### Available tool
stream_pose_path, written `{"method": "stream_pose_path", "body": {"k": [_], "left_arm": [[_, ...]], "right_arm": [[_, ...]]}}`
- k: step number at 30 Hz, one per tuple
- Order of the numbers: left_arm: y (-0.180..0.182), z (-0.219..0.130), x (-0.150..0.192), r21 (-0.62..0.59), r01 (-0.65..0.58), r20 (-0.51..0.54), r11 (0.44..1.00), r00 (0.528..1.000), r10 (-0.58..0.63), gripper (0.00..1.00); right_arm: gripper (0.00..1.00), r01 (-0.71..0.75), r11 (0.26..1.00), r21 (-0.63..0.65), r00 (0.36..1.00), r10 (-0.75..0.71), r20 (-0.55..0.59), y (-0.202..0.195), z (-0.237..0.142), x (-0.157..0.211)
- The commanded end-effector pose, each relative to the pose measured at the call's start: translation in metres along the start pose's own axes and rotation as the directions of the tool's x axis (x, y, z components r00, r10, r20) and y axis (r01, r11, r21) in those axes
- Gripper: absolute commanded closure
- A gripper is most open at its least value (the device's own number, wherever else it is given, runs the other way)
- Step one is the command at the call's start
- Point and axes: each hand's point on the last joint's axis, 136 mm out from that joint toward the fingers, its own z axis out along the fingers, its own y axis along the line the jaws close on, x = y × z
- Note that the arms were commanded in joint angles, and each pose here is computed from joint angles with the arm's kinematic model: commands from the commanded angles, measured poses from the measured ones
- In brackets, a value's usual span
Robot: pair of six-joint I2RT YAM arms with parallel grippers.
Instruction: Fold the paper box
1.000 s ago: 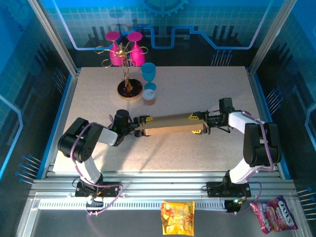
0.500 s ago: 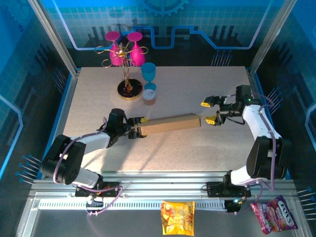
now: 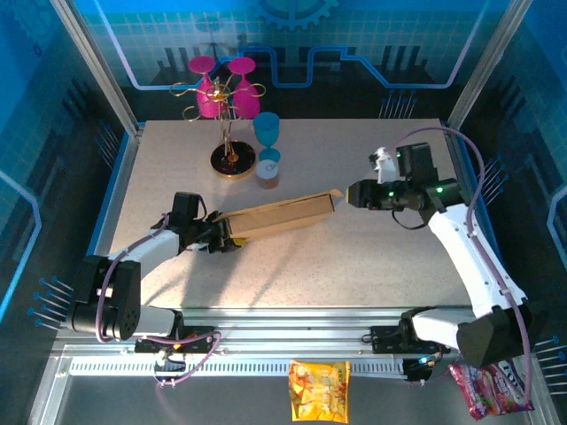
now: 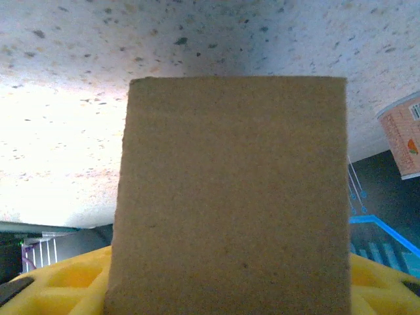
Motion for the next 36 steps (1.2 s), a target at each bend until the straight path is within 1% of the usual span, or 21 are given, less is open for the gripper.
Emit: {"method": "stream_pose_path", "body": {"k": [1,4,8,13,16,17,19,24,29,33,34,36], "left_arm": [[0.014,-0.006,-0.012,-0.083,0.085,0.047,0.993,0.996,-0.081,0.57],[0.012,-0.009,-0.014,-0.096,0.08,0.048,0.992,0.996,-0.075,0.56],[0.011,-0.011,-0.016,-0.102,0.078,0.047,0.992,0.996,-0.074,0.55],[0.007,-0.011,-0.018,-0.094,0.076,0.042,0.993,0.996,-0.072,0.55],[0.006,-0.01,-0.019,-0.095,0.074,0.043,0.993,0.997,-0.07,0.55],[0.006,-0.01,-0.019,-0.095,0.074,0.043,0.993,0.997,-0.07,0.55],[0.005,-0.01,-0.019,-0.095,0.073,0.046,0.993,0.997,-0.069,0.55],[0.003,-0.01,-0.019,-0.095,0.067,0.047,0.993,0.997,-0.062,0.55],[0.001,-0.009,-0.019,-0.097,0.063,0.047,0.993,0.997,-0.059,0.55],[-0.002,-0.009,-0.018,-0.097,0.062,0.045,0.993,0.997,-0.058,0.54],[-0.002,-0.009,-0.017,-0.097,0.061,0.044,0.993,0.997,-0.057,0.54],[-0.003,-0.008,-0.017,-0.096,0.06,0.042,0.994,0.998,-0.056,0.54]], "right_arm": [[0.55,0.28,0.956,0.084,0.959,-0.282,0.021,-0.004,0.013,-0.007],[0.54,0.366,0.926,0.096,0.93,-0.363,-0.05,-0.007,0.028,-0.012],[0.53,0.479,0.873,0.094,0.873,-0.464,-0.15,-0.002,0.048,-0.018],[0.55,0.512,0.852,0.105,0.85,-0.485,-0.205,-0.001,0.063,-0.024],[0.63,0.519,0.85,0.096,0.84,-0.486,-0.241,-0.003,0.072,-0.022],[0.69,0.516,0.852,0.091,0.839,-0.481,-0.254,-0.003,0.074,-0.022],[0.75,0.51,0.856,0.089,0.841,-0.474,-0.26,-0.002,0.073,-0.022],[0.8,0.496,0.864,0.091,0.85,-0.462,-0.253,0.0,0.067,-0.019],[0.91,0.483,0.871,0.086,0.855,-0.448,-0.262,0.001,0.068,-0.014],[0.96,0.468,0.879,0.09,0.864,-0.434,-0.254,0.005,0.069,-0.014],[0.99,0.461,0.882,0.092,0.869,-0.428,-0.248,0.007,0.069,-0.015],[1.0,0.442,0.891,0.101,0.881,-0.41,-0.238,0.01,0.07,-0.016]]}}
